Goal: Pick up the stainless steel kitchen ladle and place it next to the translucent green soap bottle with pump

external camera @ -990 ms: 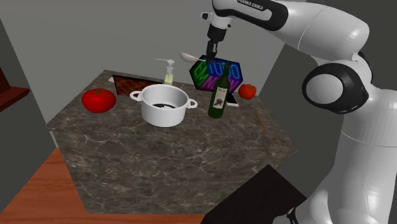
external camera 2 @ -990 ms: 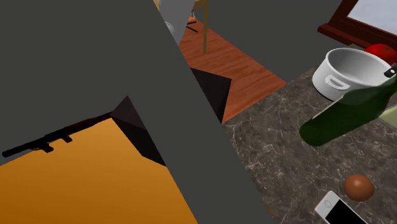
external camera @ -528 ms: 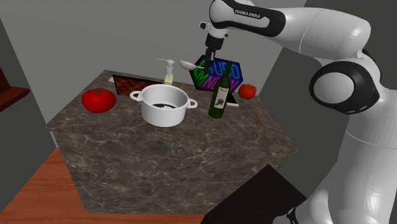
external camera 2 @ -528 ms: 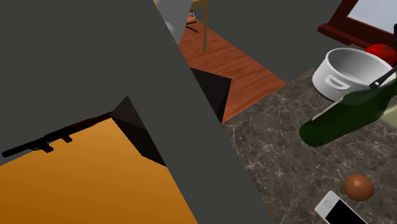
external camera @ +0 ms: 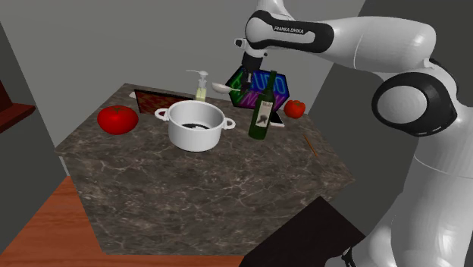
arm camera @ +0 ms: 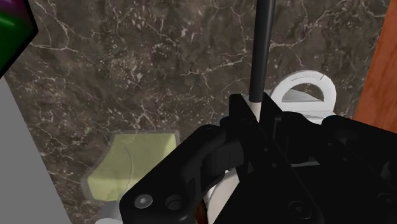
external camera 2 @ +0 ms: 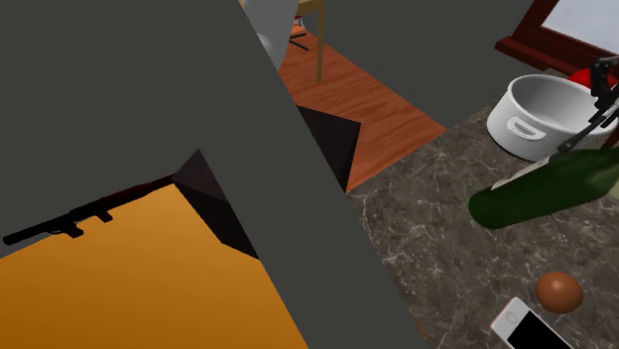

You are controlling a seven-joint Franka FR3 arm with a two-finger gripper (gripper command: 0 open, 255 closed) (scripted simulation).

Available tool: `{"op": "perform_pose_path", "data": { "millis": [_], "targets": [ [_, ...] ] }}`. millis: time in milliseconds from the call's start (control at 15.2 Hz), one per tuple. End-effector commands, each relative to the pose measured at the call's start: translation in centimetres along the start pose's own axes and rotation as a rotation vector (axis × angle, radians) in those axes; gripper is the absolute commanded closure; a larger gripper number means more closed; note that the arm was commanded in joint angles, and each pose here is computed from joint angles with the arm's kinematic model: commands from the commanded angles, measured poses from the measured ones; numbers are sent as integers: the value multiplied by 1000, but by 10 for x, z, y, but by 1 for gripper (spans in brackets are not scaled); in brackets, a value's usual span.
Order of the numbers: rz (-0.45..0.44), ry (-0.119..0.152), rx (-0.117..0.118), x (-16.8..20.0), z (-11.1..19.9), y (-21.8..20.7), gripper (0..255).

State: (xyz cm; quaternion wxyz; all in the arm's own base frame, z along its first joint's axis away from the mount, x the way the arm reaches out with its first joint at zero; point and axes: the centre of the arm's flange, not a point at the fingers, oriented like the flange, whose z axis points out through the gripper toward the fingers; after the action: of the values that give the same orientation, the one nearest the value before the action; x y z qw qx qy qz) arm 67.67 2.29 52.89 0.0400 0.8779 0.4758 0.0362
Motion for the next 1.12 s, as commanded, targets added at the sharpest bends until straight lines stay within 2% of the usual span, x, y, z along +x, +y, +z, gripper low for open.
{"op": "perform_pose_path", "data": {
  "millis": [0,1056],
  "targets": [
    [0,0,0,-1,12,-1,255],
    [0,0,0,-3,96,-10,255]
  ]
}}
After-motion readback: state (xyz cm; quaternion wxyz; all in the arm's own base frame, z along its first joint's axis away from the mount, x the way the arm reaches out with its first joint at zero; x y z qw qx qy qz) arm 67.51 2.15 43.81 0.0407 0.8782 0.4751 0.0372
